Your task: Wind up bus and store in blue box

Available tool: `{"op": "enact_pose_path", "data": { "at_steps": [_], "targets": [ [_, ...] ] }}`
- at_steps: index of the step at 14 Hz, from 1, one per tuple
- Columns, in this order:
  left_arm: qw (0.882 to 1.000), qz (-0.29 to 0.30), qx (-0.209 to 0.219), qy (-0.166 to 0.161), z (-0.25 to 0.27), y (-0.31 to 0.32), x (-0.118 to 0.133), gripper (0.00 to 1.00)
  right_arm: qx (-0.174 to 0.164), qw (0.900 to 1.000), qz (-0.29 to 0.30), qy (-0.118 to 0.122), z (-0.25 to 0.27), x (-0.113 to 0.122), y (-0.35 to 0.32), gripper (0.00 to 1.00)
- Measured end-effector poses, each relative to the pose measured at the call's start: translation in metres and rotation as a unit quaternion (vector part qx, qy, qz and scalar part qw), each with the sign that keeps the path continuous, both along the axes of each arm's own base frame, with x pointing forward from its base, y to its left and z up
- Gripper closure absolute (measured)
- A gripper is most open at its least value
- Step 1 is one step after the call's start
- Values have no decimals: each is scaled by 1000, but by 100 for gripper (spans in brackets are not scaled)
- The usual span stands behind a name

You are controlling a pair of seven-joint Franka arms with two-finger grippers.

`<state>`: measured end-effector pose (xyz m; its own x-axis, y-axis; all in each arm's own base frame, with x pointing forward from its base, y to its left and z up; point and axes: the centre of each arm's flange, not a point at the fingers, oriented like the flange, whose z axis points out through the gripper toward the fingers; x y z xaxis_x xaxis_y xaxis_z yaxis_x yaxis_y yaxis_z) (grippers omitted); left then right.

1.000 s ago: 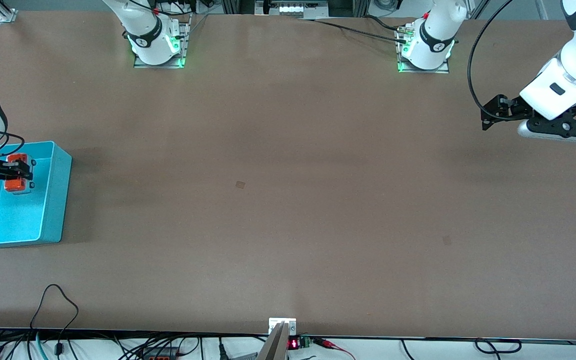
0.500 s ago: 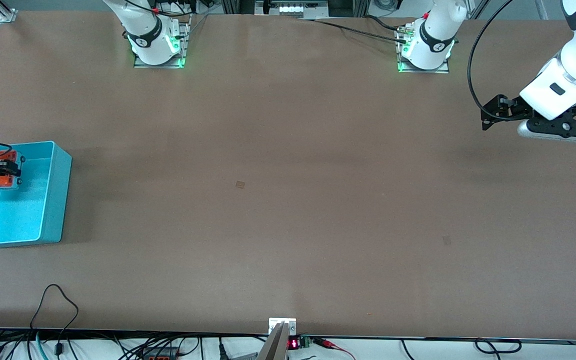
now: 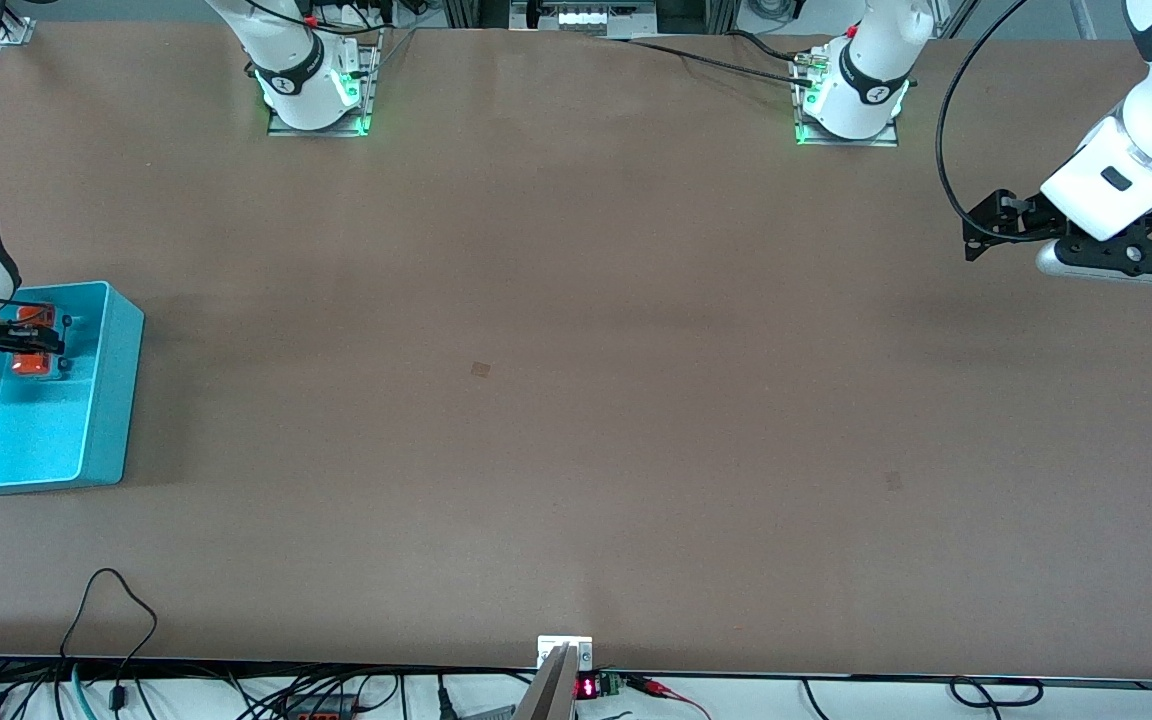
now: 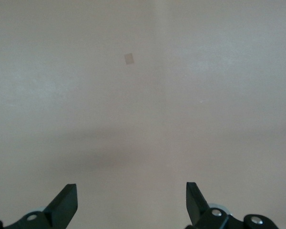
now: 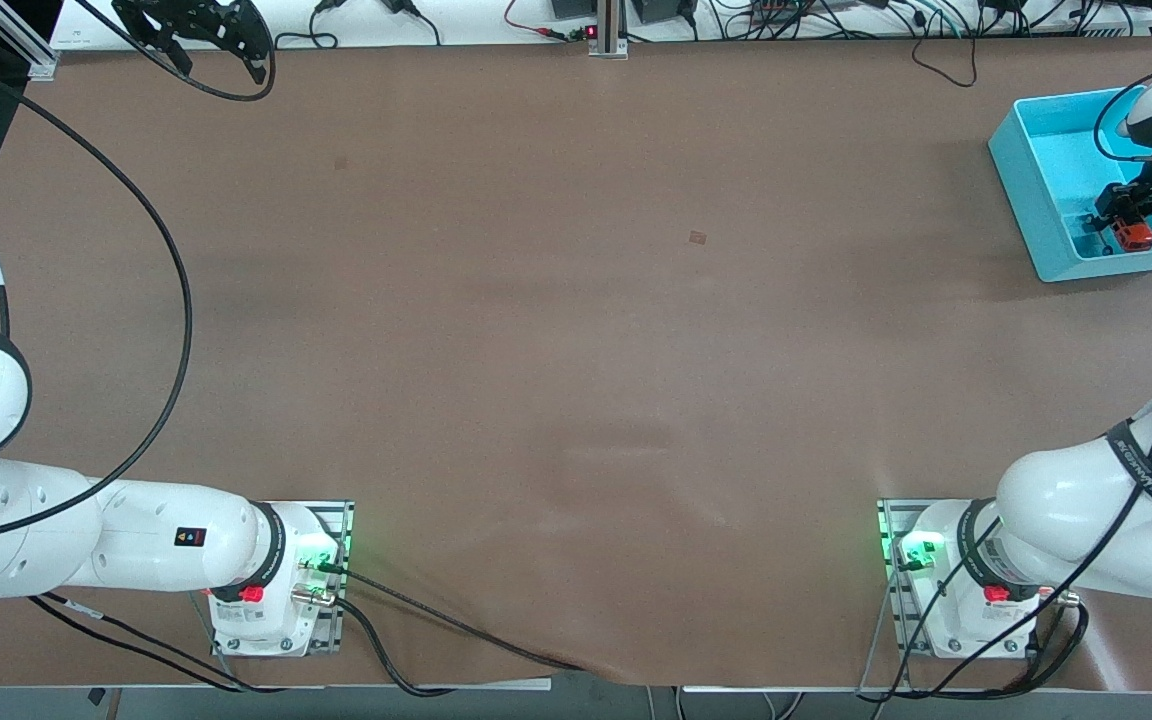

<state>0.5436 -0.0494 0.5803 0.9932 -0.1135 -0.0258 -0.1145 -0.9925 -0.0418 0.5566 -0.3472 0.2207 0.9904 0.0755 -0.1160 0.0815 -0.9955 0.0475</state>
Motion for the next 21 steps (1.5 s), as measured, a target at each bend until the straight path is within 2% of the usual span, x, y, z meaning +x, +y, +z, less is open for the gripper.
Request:
{"op": "enact_pose_path", "data": {
  "at_steps": [3, 4, 8, 10, 12, 14, 17, 19, 21],
  "targets": [
    [1000, 0, 0, 0, 0, 0, 0, 0, 0, 1000, 4, 0, 0, 0, 0, 46],
    [1000, 0, 0, 0, 0, 0, 0, 0, 0, 1000, 5, -1, 1, 0, 0, 41],
    [1000, 1, 0, 0, 0, 1, 0, 0, -5, 1000, 11, -9, 2, 0, -5, 1],
    [1000, 1, 0, 3, -1, 1, -1, 0, -6, 1000, 12, -12, 4, 2, -5, 0],
    [1000, 1, 1, 9, -2, 1, -2, 0, -4, 1000, 9, -28, 14, 9, -3, 0],
    [1000, 1, 1, 10, -2, 1, -2, 0, -7, 998, 16, -60, 49, 24, 6, 0],
    [1000, 2, 1, 11, -2, 2, -2, 0, -8, 993, 46, -106, 137, 42, 38, 0],
    [1000, 2, 1, 11, -2, 2, -2, 0, -2, 992, 74, -102, 195, 47, 81, 0],
    [1000, 2, 1, 11, -2, 2, -2, 0, 17, 996, 43, -72, 245, 38, 124, 0]
  ]
}}
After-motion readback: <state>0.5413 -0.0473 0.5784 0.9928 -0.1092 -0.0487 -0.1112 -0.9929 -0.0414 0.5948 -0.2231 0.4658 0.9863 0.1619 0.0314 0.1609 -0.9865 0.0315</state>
